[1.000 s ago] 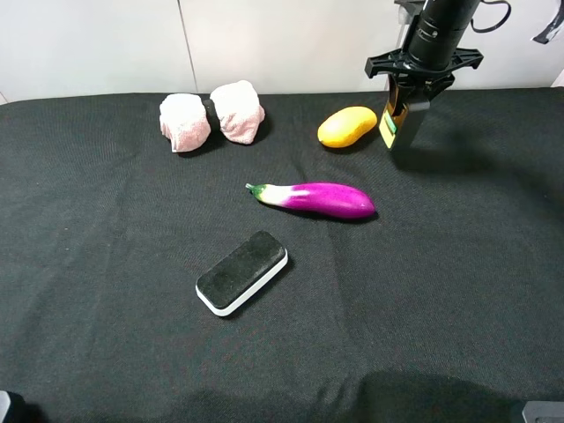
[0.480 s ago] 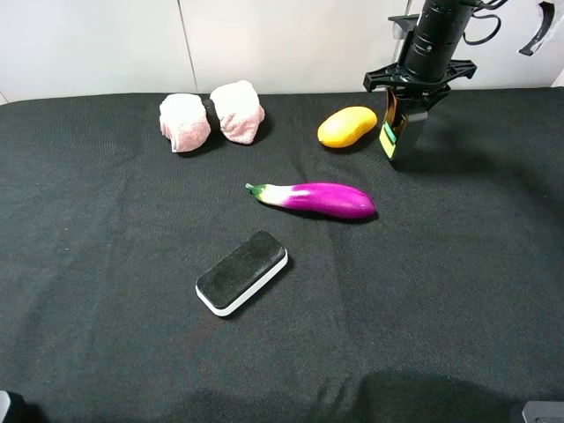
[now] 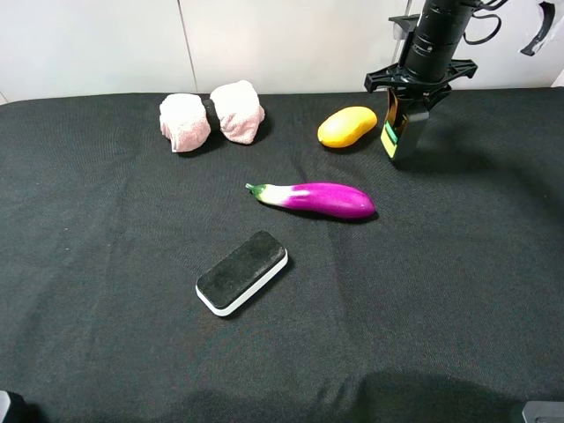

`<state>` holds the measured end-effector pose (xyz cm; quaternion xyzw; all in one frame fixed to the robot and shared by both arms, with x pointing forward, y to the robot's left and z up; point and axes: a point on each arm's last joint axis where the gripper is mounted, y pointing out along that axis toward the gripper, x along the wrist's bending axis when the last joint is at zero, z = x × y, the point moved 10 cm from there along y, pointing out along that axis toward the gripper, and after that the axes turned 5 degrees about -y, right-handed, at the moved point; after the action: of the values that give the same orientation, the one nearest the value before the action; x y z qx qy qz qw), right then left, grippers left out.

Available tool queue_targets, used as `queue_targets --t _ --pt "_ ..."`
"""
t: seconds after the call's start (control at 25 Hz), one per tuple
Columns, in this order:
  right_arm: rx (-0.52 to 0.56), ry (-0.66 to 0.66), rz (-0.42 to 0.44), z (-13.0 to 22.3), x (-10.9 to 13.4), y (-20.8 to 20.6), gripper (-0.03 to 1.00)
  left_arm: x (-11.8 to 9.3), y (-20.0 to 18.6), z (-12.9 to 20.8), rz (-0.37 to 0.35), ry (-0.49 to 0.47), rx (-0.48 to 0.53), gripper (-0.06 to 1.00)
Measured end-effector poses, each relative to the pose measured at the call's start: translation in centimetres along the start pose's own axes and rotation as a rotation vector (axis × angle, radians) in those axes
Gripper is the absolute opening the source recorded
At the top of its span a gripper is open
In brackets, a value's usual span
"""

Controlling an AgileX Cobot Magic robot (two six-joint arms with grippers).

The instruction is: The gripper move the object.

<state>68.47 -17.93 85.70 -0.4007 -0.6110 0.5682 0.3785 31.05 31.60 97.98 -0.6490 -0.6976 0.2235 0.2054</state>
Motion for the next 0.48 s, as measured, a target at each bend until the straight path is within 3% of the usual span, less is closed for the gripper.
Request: queue_targets --t 0.48 --pt "0.028 0.002 -0.004 0.2 0.0 1.5 0.29 0.0 0.0 0.0 0.0 0.0 0.0 0.71"
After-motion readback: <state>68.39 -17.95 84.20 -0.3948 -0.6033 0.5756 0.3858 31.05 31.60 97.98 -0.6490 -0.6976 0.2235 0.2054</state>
